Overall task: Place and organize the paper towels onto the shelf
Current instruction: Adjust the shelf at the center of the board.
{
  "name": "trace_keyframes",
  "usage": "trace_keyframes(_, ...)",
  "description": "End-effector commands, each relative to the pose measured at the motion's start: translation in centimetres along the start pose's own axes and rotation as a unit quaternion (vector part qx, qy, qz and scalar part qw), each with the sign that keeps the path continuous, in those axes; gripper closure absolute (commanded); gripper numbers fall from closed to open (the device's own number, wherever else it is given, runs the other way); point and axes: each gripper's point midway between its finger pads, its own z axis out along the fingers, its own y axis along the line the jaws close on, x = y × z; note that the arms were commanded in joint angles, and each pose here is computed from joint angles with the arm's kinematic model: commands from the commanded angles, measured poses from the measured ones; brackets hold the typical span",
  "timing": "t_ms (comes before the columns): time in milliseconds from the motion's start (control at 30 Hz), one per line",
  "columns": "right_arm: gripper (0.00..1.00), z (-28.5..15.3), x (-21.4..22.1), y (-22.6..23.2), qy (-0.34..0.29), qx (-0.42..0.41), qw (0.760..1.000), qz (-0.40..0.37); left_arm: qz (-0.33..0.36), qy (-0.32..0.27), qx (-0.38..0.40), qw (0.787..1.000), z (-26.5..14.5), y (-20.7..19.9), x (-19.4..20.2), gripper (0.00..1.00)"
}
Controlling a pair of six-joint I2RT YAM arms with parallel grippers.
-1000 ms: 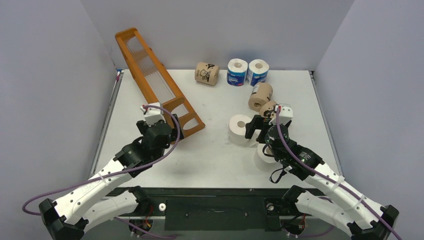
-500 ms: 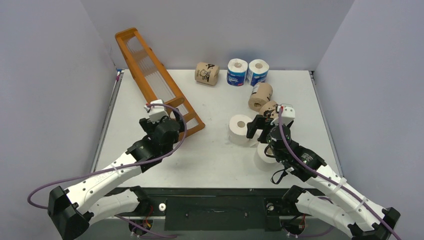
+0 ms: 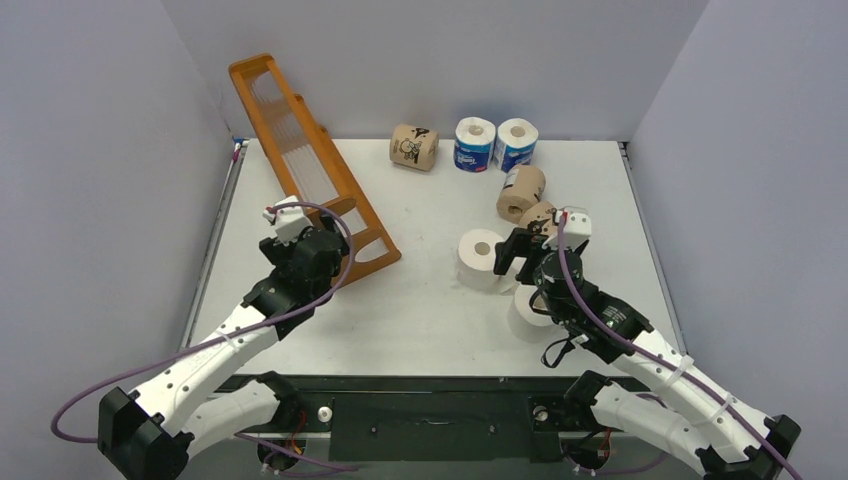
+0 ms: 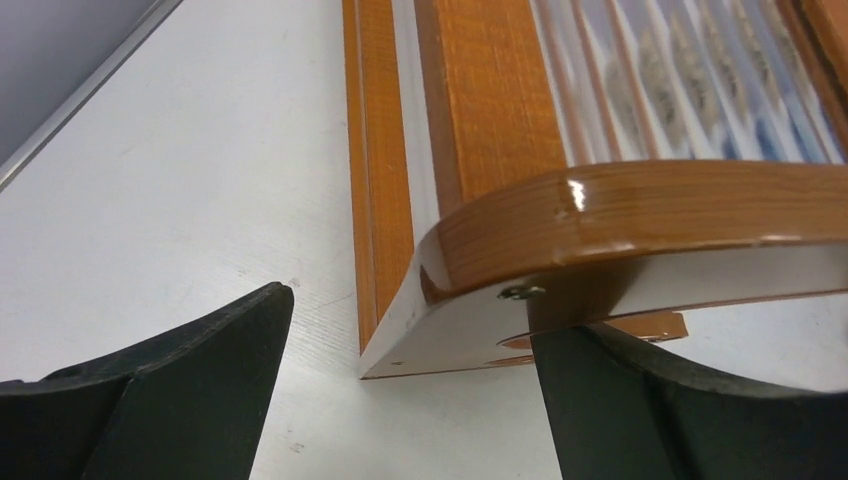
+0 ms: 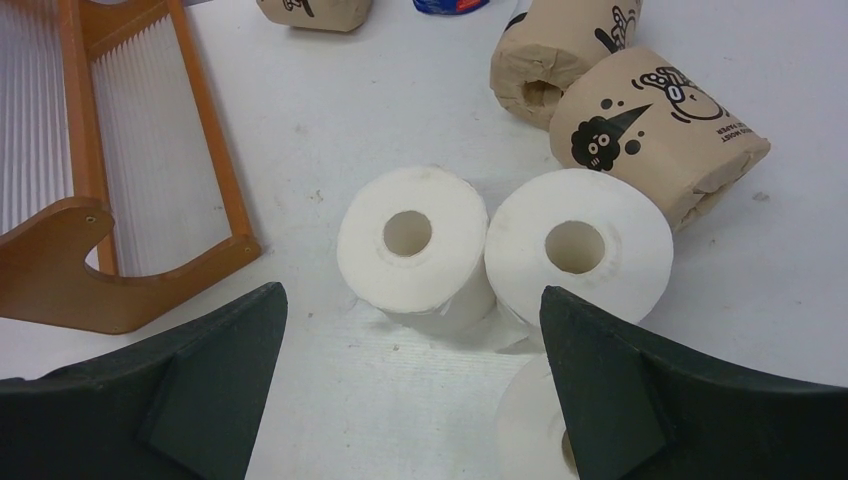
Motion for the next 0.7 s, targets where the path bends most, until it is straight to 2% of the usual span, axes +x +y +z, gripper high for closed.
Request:
trace_keyframes(0,0.07,0.5,-1.1,1.2,-0.019,-0.012,1.0,0.009,-0.022,-0.007,-0.029,0.999,0.2,2.0,-0.9,0.15)
trace_keyframes(333,0.07,2.5,-1.4,6.1,0.006,-0.08,0.996,0.038,-0.03,-0.011,-0.063,0.998,-1.1,4.9,-2.0,0.13)
trace_keyframes(467,0.08,3.3,-1.6,9.4,0.024,-0.132,0.99,0.047,-0.031,-0.018,-0.08,0.996,-1.7,6.4,-2.5,0.11)
trace_keyframes(667,0.08,4.5,-2.3,15.2,0.064,-0.212,0.973,0.059,-0.044,-0.014,-0.062,0.997,-2.7,6.6,-2.9,0.08)
